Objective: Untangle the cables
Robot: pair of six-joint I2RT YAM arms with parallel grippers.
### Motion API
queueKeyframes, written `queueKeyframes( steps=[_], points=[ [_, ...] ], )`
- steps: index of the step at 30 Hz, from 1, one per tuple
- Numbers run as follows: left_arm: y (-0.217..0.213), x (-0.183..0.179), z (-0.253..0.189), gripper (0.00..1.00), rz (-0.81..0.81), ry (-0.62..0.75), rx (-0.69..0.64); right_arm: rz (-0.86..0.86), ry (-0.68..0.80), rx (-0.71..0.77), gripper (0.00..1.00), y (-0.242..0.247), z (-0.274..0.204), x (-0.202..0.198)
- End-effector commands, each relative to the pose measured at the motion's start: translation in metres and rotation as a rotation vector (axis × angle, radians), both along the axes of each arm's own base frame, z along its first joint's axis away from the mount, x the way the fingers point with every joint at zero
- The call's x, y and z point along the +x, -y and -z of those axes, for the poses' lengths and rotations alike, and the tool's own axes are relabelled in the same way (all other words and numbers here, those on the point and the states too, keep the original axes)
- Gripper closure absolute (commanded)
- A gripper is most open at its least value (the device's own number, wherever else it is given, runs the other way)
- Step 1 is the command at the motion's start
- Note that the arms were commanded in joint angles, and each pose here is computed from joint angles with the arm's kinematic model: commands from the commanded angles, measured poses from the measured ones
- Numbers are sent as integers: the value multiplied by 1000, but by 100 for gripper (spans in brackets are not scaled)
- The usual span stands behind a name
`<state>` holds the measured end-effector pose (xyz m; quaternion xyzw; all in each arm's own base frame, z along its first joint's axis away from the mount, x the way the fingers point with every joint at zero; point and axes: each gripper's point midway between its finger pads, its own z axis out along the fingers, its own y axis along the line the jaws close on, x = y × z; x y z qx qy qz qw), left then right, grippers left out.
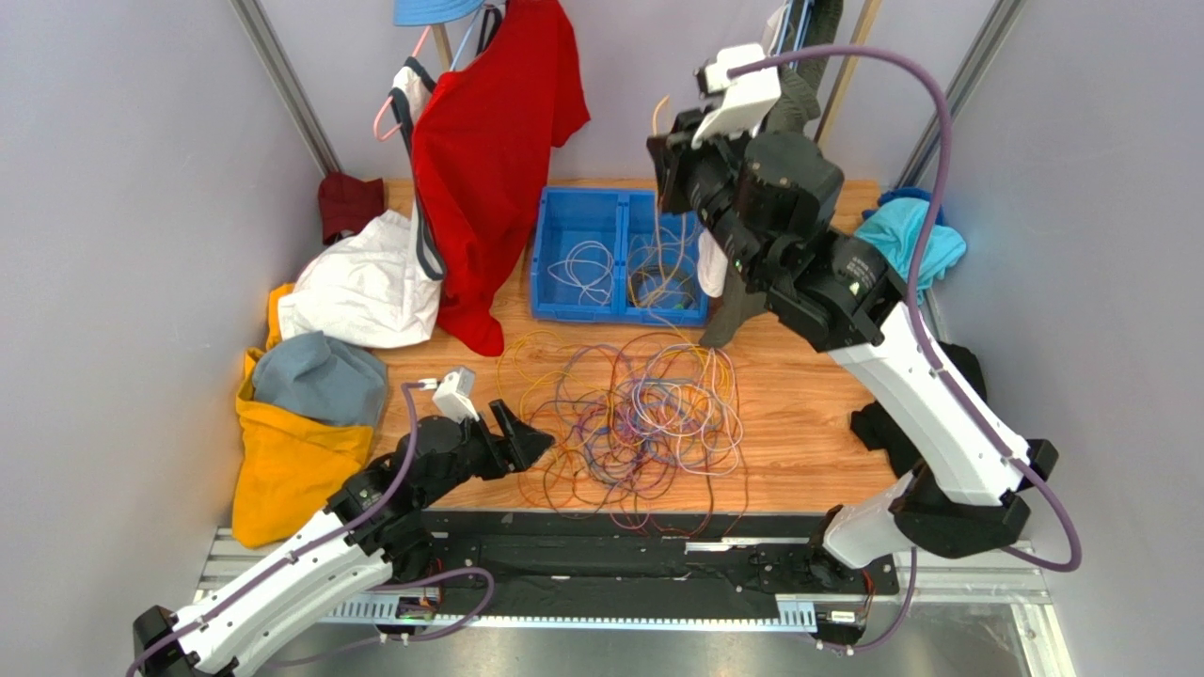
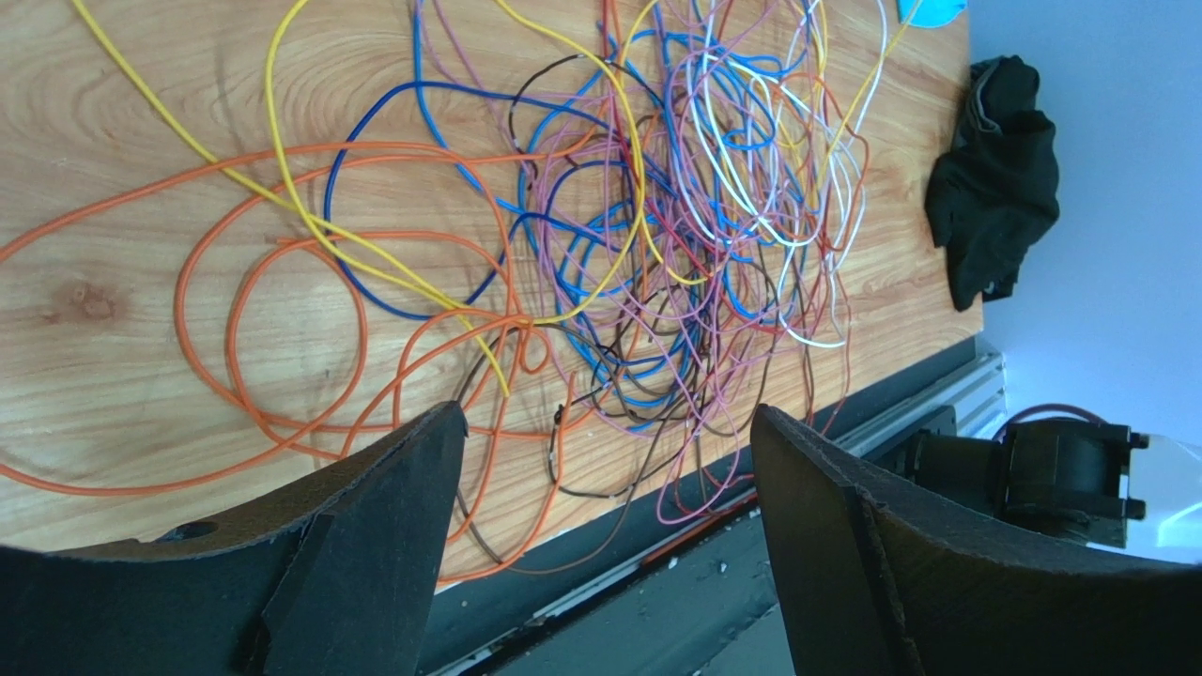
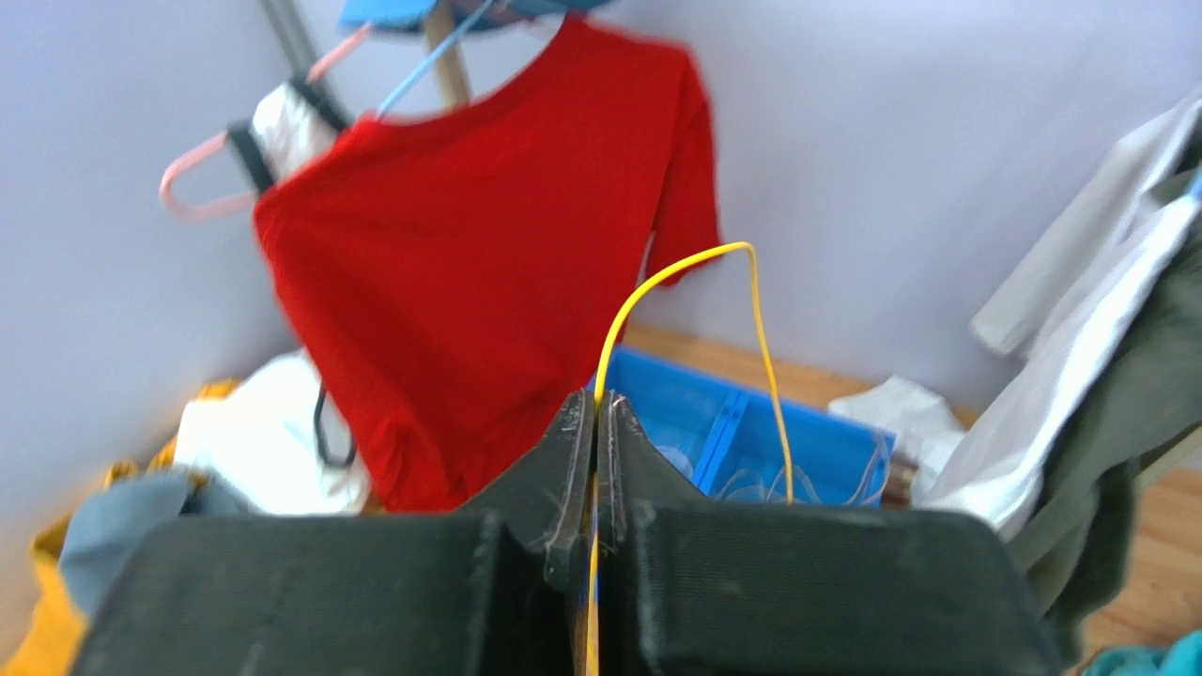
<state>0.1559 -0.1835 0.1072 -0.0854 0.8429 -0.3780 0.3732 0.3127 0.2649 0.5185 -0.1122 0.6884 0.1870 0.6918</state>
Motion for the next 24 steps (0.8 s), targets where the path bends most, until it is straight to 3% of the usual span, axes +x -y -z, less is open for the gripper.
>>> queueKeyframes(
  steps=[1, 9, 24],
  points=[
    [2, -2, 3, 17, -7, -26, -25, 83, 109, 63, 100, 21, -45, 26],
    [4, -6, 12, 18, 12, -53, -21, 212, 170, 107, 100, 46, -54, 78],
    [15, -4, 15, 18, 55, -63, -1, 231, 317, 214, 100, 45, -73, 158]
  ],
)
